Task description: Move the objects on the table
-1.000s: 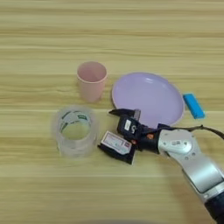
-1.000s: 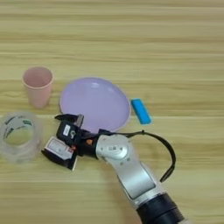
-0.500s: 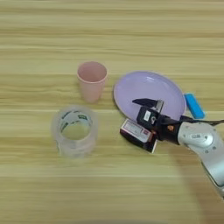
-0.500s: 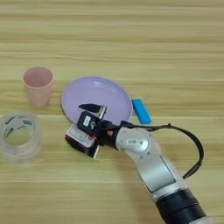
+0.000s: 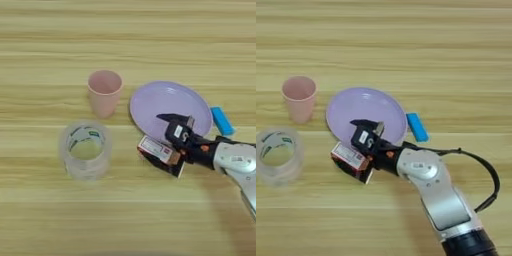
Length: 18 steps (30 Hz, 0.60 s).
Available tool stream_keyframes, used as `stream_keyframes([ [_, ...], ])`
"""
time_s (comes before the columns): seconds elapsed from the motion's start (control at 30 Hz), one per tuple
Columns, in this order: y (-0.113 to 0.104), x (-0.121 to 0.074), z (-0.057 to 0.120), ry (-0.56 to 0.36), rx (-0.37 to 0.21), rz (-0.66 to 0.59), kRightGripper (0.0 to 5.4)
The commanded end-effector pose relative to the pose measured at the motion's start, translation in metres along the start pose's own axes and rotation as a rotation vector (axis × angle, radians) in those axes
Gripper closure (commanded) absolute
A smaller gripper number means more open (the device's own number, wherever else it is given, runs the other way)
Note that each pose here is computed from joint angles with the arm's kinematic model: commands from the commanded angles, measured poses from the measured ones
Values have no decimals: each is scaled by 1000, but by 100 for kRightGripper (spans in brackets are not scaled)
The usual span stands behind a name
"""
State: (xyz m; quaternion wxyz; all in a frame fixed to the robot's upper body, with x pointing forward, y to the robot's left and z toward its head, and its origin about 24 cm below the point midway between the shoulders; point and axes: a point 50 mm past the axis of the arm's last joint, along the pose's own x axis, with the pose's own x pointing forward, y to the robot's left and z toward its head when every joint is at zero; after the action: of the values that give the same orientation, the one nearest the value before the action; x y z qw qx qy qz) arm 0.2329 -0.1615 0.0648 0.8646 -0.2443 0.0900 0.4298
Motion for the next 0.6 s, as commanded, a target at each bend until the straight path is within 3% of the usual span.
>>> stream_keyframes([
  [0.03,-24,-7,25,-87,-44,-119,3],
  [0.2,-34,-3,41,-188,43,-191,3],
  [0.4,-49,16,49,-252,147,-241,3],
  [0.6,-57,35,51,-273,183,-236,3],
])
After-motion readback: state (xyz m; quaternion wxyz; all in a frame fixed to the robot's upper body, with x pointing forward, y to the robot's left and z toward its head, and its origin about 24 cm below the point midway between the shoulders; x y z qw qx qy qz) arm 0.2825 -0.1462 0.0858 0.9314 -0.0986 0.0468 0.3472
